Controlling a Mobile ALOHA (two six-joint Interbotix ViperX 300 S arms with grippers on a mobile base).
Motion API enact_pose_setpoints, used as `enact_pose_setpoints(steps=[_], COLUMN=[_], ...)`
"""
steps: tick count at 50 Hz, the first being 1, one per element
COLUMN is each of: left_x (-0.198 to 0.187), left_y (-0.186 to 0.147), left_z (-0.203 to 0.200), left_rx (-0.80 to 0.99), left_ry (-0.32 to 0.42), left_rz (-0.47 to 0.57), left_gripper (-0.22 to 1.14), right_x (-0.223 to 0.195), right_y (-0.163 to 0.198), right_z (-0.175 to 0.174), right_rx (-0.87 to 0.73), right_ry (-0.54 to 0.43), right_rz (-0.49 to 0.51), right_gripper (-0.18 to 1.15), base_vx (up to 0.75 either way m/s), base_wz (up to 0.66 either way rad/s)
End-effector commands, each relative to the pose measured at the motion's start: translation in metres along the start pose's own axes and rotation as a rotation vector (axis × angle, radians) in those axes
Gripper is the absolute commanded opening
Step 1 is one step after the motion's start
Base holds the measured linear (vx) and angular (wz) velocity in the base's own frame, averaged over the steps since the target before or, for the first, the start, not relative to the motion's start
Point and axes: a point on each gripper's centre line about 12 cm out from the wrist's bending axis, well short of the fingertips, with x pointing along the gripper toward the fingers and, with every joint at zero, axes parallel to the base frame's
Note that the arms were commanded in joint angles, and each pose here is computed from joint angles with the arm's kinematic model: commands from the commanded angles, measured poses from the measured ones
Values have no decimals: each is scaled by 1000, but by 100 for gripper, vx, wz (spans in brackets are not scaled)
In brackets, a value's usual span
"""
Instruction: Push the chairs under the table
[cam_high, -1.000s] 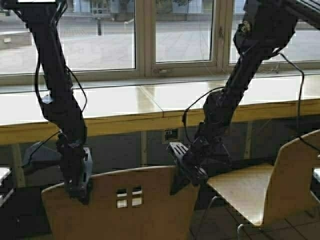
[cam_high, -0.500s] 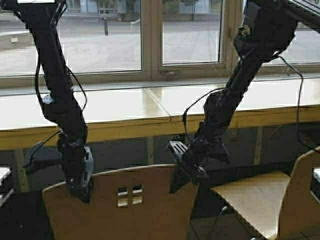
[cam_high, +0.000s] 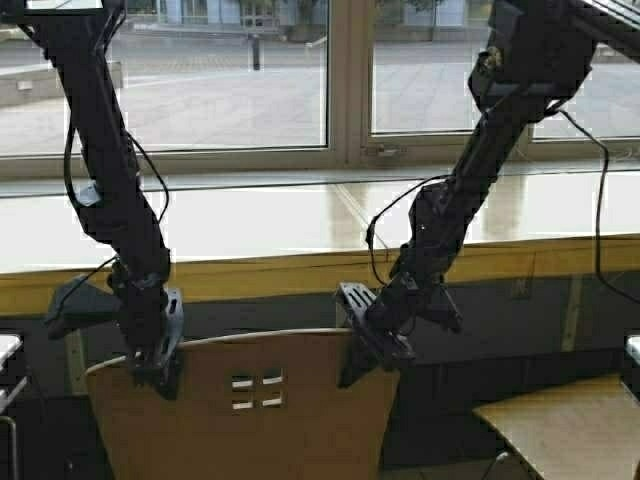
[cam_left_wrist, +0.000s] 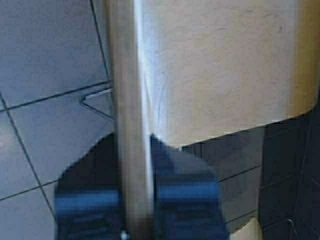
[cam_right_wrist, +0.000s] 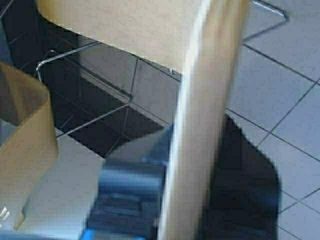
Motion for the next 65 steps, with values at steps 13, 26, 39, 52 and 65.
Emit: enact_pose_setpoints(steps=[13,26,39,52,65], left_x=[1,2,0,2,2], left_y=[-26,-25,-19,-24,-21], left_z=[-5,-5,-5,-5,-4], left_rx=[25,28,44,35,30], left_ry=[15,21,26,29,25], left_rz=[-62,-56,-37,-49,-43], left_gripper=[4,4,4,4,4], right_x=[-3,0,2,-2,-3], right_y=[-18,-26,-35,-31,-29], right_z=[-4,-3,-1,-3,-4], right_rx=[-30,-24,-17,-20,-63], right_ry=[-36,-38,-38,-37,-32], right_rz=[-50,-64,-81,-76,-83], right_gripper=[4,4,4,4,4], base_vx=[24,21,22,20,19], base_wz=[7,8,6,2,0])
